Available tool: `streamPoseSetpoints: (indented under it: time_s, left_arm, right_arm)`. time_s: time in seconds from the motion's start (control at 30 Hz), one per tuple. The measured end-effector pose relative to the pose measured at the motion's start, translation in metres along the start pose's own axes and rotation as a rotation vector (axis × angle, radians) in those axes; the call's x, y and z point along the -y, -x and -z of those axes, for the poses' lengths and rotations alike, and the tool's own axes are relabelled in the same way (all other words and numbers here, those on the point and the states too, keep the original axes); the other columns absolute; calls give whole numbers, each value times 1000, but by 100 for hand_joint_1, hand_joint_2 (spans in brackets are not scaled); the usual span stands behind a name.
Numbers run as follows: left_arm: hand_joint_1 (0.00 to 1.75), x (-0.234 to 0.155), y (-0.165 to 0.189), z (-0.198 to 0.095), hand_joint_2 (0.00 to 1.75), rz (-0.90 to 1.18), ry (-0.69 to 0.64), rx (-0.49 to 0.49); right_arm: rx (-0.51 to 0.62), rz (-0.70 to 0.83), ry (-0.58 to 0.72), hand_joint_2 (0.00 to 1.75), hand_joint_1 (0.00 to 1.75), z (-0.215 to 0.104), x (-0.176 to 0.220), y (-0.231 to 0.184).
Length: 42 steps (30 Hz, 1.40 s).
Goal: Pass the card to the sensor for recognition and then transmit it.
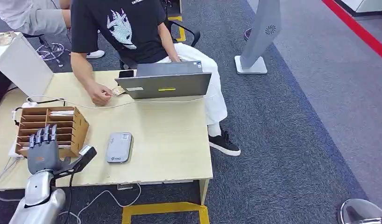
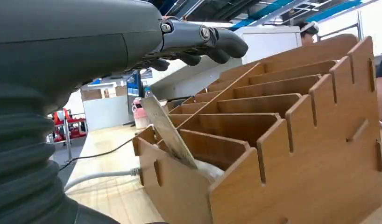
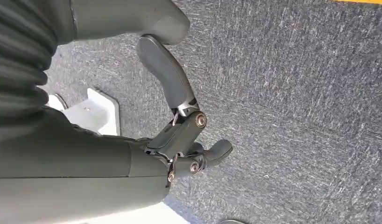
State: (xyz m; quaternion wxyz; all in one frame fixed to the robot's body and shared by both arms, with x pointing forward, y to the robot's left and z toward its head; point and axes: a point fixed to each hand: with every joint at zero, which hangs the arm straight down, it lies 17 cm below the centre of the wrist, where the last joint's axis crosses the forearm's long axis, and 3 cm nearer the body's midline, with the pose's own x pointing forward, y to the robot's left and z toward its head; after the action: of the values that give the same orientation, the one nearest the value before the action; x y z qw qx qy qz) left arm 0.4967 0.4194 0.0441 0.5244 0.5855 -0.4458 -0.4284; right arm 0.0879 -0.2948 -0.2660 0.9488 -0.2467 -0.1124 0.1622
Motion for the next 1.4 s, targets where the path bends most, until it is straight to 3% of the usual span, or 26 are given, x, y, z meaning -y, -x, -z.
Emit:
streamPoseSetpoints:
  time_s: [0.23,0.27,0.3,0.33,1.4]
  left_arm:
    - [0,3,-5,0,175,-11,7,1]
    - [14,4,-6,0,175,-13,8,1]
    - [154,5,-6,-1,175,-16,11,0]
    - [175,6,-7,-1,175,-17,15,0]
    - [175,-9,8,2,175,-31,-29,-21]
  right_arm:
    - [0,2,3,175,0,0,1,0]
    - [0,2,3,175,0,0,1,0]
    - [0,2,3,175,0,0,1,0]
    - [0,2,3,175,0,0,1,0]
    - [4,-2,2,175,0,0,1,0]
